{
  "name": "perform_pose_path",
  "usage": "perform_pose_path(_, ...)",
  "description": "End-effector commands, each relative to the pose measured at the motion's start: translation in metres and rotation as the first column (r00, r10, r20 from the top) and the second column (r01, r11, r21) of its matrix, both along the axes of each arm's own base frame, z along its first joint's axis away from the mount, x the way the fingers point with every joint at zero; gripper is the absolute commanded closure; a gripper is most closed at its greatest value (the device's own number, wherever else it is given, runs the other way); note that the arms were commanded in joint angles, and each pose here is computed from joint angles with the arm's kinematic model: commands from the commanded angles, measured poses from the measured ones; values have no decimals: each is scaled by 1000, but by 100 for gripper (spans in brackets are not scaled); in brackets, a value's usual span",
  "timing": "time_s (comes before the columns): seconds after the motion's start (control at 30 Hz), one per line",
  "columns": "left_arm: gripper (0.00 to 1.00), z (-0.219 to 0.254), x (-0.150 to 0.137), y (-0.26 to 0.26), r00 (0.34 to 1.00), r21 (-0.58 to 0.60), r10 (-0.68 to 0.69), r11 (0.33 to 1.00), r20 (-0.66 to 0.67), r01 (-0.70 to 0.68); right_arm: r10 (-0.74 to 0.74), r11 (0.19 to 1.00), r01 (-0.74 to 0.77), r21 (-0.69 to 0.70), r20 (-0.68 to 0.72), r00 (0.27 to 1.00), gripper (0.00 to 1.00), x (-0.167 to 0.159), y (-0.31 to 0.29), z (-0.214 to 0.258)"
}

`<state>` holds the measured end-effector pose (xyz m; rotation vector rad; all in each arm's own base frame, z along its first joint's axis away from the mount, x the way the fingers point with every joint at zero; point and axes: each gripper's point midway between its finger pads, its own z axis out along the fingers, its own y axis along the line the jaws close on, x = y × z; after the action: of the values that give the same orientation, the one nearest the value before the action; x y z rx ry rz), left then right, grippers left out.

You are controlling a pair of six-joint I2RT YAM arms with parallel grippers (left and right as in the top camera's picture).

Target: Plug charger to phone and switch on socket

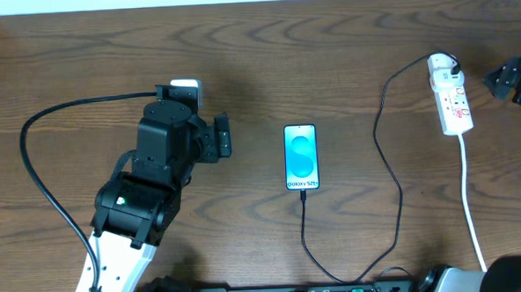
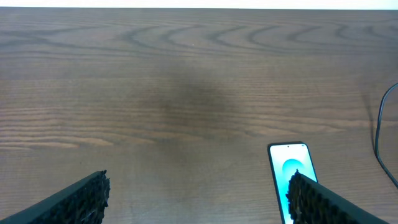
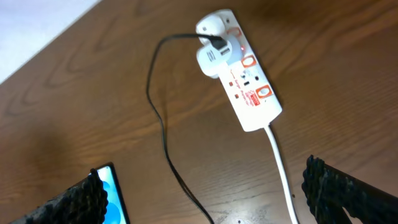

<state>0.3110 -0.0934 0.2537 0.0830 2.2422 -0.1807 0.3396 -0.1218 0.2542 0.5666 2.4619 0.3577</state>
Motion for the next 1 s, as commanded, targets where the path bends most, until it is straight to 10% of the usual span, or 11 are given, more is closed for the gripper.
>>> perform_pose_path(0.0,9,1,1,3,1000,17,9,1000,6,-9,-4,999,6,-31,56,998,1,-7,4,23)
perform_pose_path(0.97,9,1,1,3,1000,17,9,1000,6,-9,-3,999,7,-46,80,997,1,-11,7,32)
